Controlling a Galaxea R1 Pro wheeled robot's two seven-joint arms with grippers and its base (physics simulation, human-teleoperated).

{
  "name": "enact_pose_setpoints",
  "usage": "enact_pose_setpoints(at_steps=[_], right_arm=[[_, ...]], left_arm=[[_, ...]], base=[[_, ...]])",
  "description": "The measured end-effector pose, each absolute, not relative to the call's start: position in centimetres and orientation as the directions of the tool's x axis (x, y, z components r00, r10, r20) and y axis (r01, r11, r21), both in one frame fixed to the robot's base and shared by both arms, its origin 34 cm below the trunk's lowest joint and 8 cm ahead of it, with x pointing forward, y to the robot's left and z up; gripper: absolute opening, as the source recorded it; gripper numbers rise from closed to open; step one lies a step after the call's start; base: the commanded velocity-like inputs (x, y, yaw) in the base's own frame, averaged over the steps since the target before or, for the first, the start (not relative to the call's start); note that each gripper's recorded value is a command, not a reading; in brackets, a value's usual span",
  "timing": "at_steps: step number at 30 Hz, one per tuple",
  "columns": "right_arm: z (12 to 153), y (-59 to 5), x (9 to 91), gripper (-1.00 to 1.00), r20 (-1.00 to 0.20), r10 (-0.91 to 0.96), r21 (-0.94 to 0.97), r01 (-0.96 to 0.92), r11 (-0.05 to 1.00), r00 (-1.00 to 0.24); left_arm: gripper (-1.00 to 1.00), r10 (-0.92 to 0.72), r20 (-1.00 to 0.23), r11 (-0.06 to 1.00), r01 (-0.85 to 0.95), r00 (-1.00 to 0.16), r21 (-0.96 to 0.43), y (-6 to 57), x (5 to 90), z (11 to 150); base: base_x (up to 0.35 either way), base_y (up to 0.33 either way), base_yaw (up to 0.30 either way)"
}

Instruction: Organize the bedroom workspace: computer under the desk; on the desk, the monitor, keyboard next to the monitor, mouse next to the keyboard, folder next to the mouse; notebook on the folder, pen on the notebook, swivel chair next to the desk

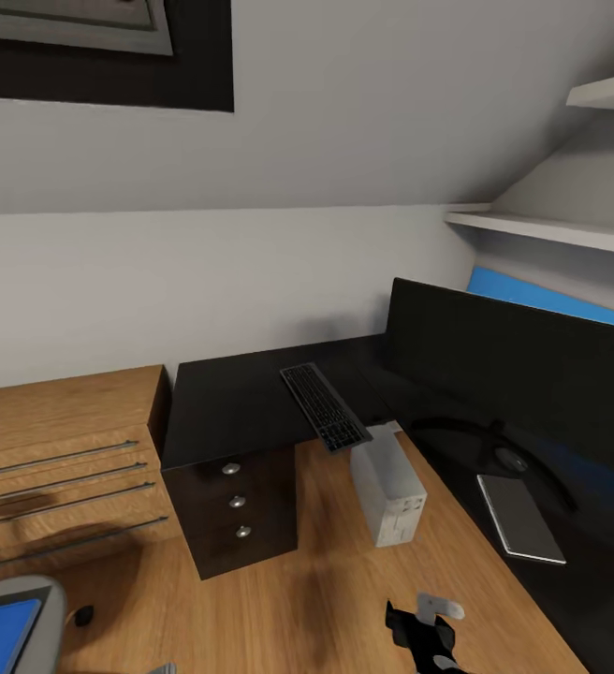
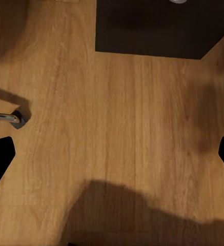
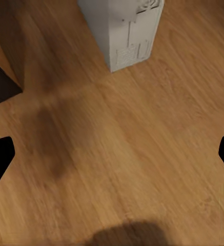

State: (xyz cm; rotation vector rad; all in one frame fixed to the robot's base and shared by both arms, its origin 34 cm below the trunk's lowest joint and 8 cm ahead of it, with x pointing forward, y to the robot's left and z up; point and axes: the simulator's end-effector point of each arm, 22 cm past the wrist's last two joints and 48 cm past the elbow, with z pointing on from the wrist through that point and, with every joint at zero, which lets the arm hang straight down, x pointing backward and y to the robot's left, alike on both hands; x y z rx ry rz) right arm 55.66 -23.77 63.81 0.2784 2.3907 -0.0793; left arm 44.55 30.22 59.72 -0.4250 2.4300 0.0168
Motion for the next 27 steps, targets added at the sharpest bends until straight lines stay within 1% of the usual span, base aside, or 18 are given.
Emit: enact_pose_setpoints(at_steps=[8, 27], right_arm=[[63.9, -24.5, 53.7, 1.0, -0.663, 0.154, 0.003, 0.204, 0.979, -0.732], [65.3, -23.7, 52.9, 1.0, -0.659, 0.154, 0.045, 0.166, 0.985, -0.737]], left_arm=[[1.0, -0.305, -0.615, 0.944, -0.315, -0.727, -0.096, 30.3, 44.3, 60.6], [1.0, -0.313, -0.613, 0.941, -0.324, -0.725, -0.098, 30.4, 43.9, 62.3]], base=[[0.0, 0.0, 0.0], [0.0, 0.0, 0.0]])
